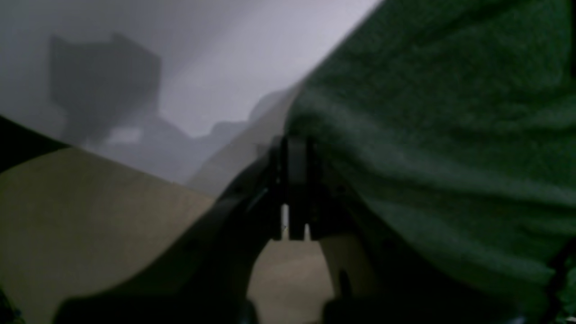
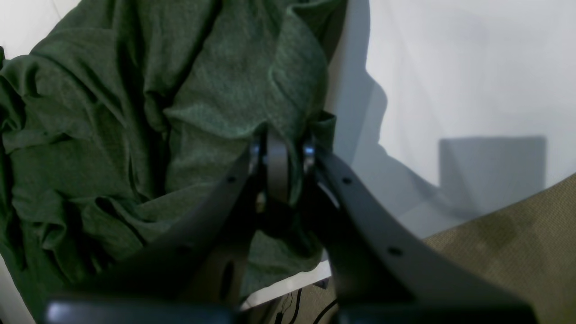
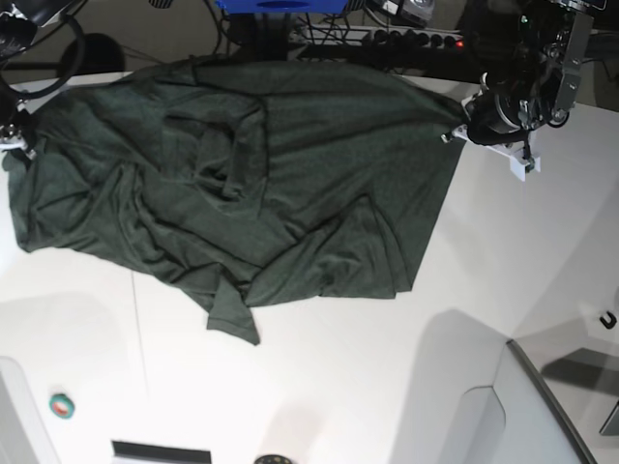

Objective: Layout the t-shirt on the table in an organized manner, then fold the t-shirt properly
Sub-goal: 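Hold the shirt with both grippers and stretch it flat across the table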

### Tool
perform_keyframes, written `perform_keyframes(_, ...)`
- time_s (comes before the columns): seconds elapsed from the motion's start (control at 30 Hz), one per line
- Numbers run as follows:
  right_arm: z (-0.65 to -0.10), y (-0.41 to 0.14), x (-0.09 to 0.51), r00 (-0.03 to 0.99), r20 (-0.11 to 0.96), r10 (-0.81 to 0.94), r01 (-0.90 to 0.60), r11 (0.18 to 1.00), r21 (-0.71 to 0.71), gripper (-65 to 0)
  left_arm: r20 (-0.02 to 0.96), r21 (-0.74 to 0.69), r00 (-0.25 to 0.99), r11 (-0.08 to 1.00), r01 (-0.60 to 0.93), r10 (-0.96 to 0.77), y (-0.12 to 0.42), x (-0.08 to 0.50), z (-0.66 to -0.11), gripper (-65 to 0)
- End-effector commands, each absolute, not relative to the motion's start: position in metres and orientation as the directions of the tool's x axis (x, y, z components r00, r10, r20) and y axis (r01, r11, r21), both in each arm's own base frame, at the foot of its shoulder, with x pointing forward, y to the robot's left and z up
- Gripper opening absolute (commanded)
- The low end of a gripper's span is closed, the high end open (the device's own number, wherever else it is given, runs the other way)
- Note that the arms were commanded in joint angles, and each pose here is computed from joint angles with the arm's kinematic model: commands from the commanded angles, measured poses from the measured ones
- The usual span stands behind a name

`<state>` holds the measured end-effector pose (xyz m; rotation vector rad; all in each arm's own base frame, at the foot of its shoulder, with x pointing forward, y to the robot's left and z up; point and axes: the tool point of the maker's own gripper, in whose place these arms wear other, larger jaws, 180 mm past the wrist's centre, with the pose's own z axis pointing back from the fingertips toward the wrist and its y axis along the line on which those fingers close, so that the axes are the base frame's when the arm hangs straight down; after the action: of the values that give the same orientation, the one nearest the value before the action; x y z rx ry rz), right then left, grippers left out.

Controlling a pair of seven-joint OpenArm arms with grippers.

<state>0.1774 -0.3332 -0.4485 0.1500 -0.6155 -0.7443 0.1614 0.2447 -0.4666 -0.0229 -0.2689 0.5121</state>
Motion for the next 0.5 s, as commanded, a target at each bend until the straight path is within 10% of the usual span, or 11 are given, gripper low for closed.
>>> perform_keyframes(0.0,-0.438,-0.343,0.184,0.547,0.509,-0.665,0.584,0.738,0.338,-65.0,0.264,-0.073,0.835,0.874,-0.481,0.482,0.252,0.163,-0.464,-65.0)
perform_keyframes(0.3,-0.437,-0.345,0.183,0.549,0.510,-0.663,0.584,0.740,0.333,-65.0,0.270,-0.087,0.839,0.879,-0.468,0.473,0.247,0.158,-0.458,-32.6)
perform_keyframes(0.47,-0.437,-0.346,0.183,0.550,0.512,-0.660,0.584,0.742,0.330,-65.0,0.314,-0.129,0.827,0.884,-0.449,0.466,0.239,0.165,-0.438,-26.5)
